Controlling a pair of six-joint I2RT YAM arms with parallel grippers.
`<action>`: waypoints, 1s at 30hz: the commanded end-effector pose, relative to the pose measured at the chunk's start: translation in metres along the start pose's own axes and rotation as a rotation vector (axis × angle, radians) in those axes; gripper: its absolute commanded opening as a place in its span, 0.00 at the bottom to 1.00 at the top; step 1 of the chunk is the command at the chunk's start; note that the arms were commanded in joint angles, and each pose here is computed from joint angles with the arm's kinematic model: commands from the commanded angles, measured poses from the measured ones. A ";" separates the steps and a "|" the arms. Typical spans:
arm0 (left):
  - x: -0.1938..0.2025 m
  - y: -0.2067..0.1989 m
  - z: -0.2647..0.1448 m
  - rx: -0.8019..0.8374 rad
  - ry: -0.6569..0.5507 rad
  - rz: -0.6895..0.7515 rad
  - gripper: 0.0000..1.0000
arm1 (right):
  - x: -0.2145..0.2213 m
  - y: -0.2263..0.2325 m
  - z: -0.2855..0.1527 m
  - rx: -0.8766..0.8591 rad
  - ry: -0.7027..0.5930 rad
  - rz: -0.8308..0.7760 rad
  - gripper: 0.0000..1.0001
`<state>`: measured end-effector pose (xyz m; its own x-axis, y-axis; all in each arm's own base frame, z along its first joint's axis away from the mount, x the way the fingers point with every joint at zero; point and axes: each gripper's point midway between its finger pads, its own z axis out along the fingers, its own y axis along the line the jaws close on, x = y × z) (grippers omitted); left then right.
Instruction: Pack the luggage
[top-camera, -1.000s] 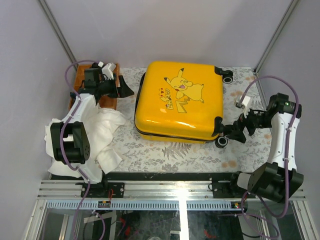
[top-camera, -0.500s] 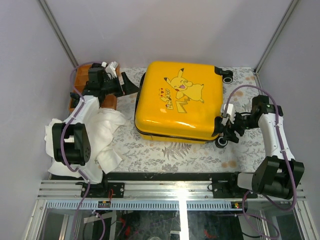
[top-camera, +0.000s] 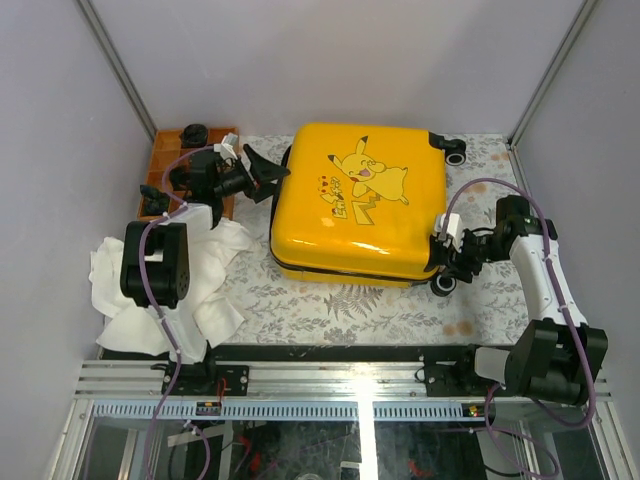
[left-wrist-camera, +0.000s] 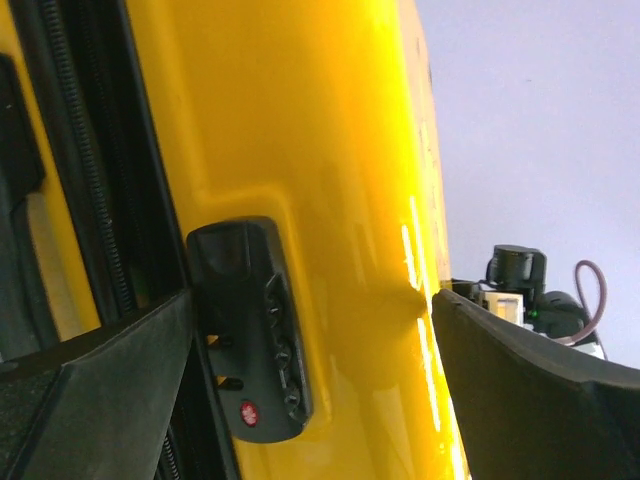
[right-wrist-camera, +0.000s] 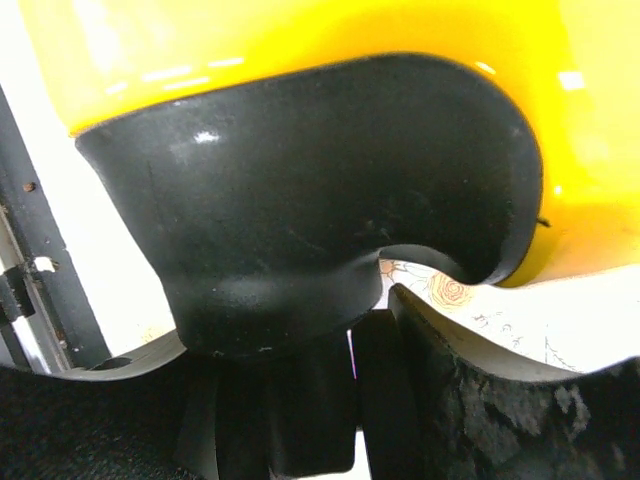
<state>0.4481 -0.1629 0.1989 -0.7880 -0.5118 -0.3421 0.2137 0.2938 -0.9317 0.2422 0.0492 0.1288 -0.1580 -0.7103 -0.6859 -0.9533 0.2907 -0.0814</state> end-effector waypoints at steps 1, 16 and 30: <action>-0.003 -0.052 0.001 0.195 0.025 0.079 0.95 | -0.024 -0.038 -0.008 0.166 -0.051 -0.103 0.15; 0.019 -0.025 -0.050 -0.062 -0.022 0.269 0.84 | -0.104 -0.080 -0.046 0.364 -0.191 -0.264 0.00; 0.041 0.036 -0.063 -0.269 0.067 0.300 1.00 | -0.025 -0.048 -0.053 0.356 -0.046 0.023 0.92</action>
<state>0.4158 -0.1187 0.1988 -0.6826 -0.3725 -0.6287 0.3417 0.5978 -0.7252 0.2935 0.0272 0.1554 -0.1252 -0.7354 -0.6660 -0.8619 0.4130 -0.2940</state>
